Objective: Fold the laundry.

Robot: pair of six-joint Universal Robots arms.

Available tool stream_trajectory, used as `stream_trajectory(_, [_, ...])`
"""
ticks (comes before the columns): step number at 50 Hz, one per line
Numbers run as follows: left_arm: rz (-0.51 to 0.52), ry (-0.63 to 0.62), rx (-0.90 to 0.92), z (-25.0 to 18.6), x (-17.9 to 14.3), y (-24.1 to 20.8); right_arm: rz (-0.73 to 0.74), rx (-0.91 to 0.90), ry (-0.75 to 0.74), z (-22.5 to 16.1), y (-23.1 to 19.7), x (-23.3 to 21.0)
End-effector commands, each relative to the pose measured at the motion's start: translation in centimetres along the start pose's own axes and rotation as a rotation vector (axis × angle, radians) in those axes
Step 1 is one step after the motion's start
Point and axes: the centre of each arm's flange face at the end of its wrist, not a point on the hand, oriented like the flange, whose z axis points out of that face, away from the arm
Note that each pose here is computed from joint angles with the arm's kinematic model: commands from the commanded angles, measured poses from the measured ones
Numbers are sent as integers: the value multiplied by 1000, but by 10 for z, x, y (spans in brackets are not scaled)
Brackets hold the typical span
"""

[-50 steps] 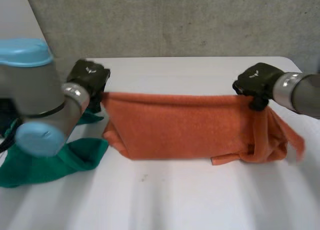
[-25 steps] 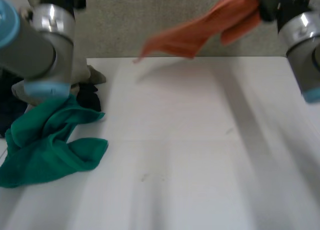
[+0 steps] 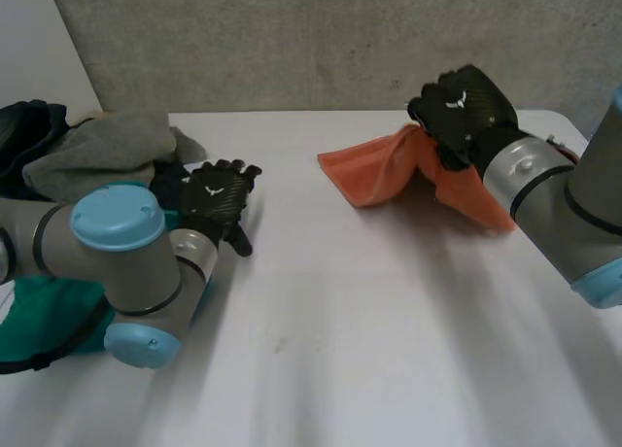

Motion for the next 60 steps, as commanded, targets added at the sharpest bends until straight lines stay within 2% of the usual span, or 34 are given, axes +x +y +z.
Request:
stream_trajectory(1, [-38,47,24,6,17,-10,-10,110,-19,-26,-53,1])
stream_trajectory(12, [-62,70,10,24,34,-7,-16,272,-92,-78,-114,-9])
stream_trajectory(21, [-129,140,-150,14,59,23,30,334,-75,-103,-140,1])
stream_trajectory(24, [-155,126,-188,11,53,23,67,337,-55,-105,-142,8])
stream_trajectory(27, [-174,54,-197,4,31,10,64,305,-10,-93,-129,21])
stream_trajectory(31, [-166,-78,-82,-9,-14,-39,23,185,56,-69,-90,45])
stream_trajectory(33, [-125,-110,20,-24,-35,-72,-4,89,56,-58,-65,51])
stream_trajectory(37, [-6,-102,157,-52,-52,-109,-35,-63,12,-47,-28,52])
stream_trajectory(40, [66,-79,203,-62,-56,-119,-34,-157,-35,-43,-7,46])
stream_trajectory(44, [166,-35,156,-58,-54,-103,-19,-277,-114,-38,23,30])
stream_trajectory(49, [292,-32,-14,-23,-55,-53,-1,-359,-153,-19,59,8])
stream_trajectory(53, [355,-70,-55,12,-58,-34,-15,-341,-116,7,75,2])
stream_trajectory(56, [376,-104,-15,34,-61,-39,-27,-311,-55,27,78,5])
stream_trajectory(60, [389,-184,244,64,-67,-100,-46,-170,139,65,61,32])
